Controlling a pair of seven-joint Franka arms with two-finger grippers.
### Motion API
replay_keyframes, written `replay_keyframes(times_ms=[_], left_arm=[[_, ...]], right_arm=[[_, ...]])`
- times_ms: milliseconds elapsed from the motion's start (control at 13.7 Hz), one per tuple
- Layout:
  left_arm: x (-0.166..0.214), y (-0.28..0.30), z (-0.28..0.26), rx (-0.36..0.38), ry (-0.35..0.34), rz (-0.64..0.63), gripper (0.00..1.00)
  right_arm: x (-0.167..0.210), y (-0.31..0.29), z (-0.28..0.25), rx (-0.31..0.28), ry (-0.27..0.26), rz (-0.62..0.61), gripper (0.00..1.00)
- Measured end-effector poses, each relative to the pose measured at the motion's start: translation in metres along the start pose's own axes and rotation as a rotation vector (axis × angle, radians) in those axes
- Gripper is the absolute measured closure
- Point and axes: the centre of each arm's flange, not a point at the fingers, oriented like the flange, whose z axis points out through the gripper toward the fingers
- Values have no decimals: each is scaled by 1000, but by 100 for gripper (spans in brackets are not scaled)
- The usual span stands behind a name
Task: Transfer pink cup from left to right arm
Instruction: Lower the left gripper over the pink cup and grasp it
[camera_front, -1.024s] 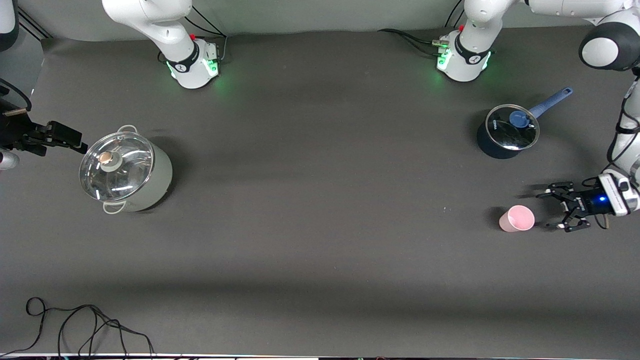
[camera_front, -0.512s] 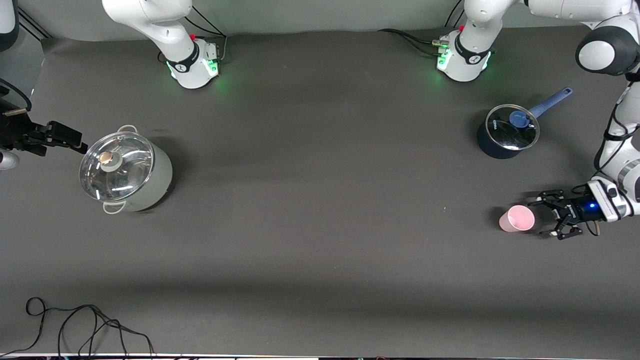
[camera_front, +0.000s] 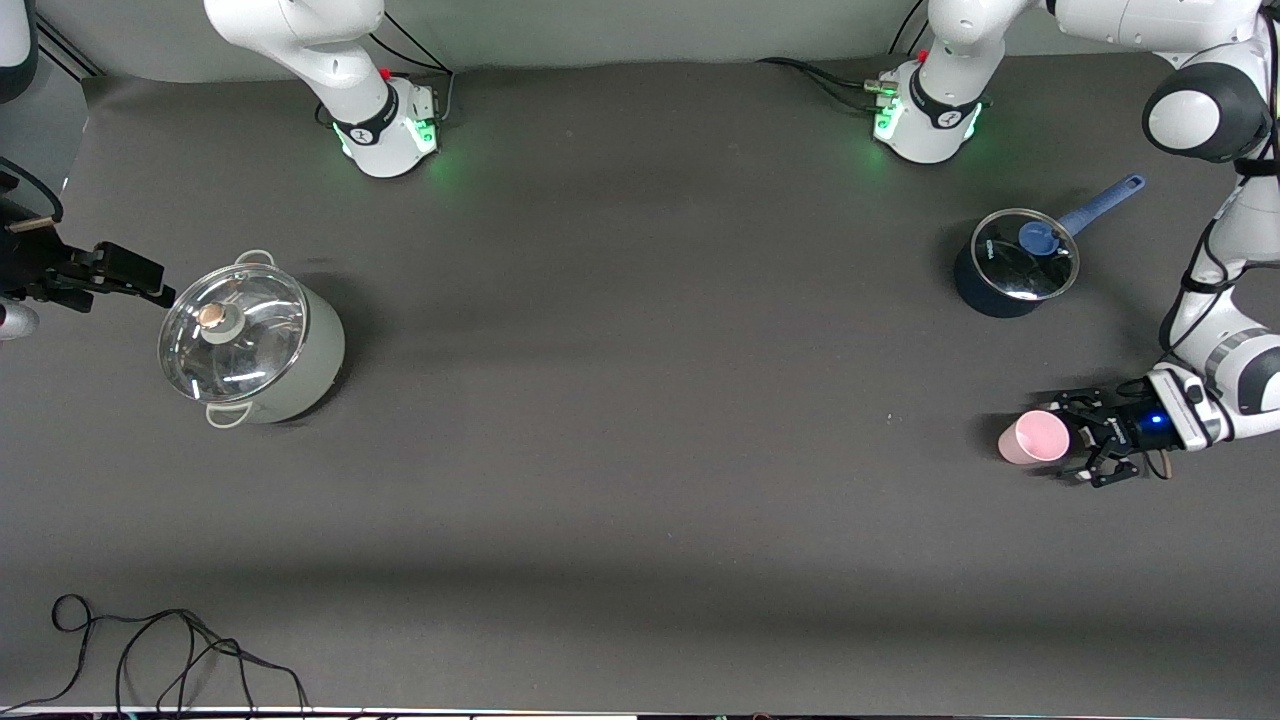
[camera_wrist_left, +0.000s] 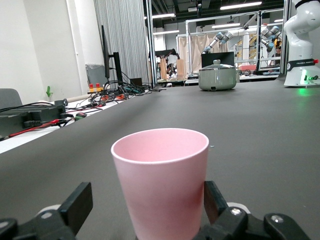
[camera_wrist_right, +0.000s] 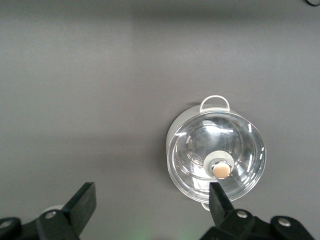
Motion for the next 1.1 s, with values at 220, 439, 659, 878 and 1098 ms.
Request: replay_keyframes(times_ms=[220,439,659,878,1098], left_arm=[[-6,0,16,-16,13,8,1],[-11,0,22,-15,9,9,0],[-11,-2,32,-18,24,13,1],[-10,-4,44,-28,31,15,13],[-10,-5,46,-30,31,16,33]], right_arm=[[0,0,0,0,0,0,0],[0,0,0,0,0,0,0],[0,0,0,0,0,0,0],[0,0,0,0,0,0,0],[0,0,0,0,0,0,0]])
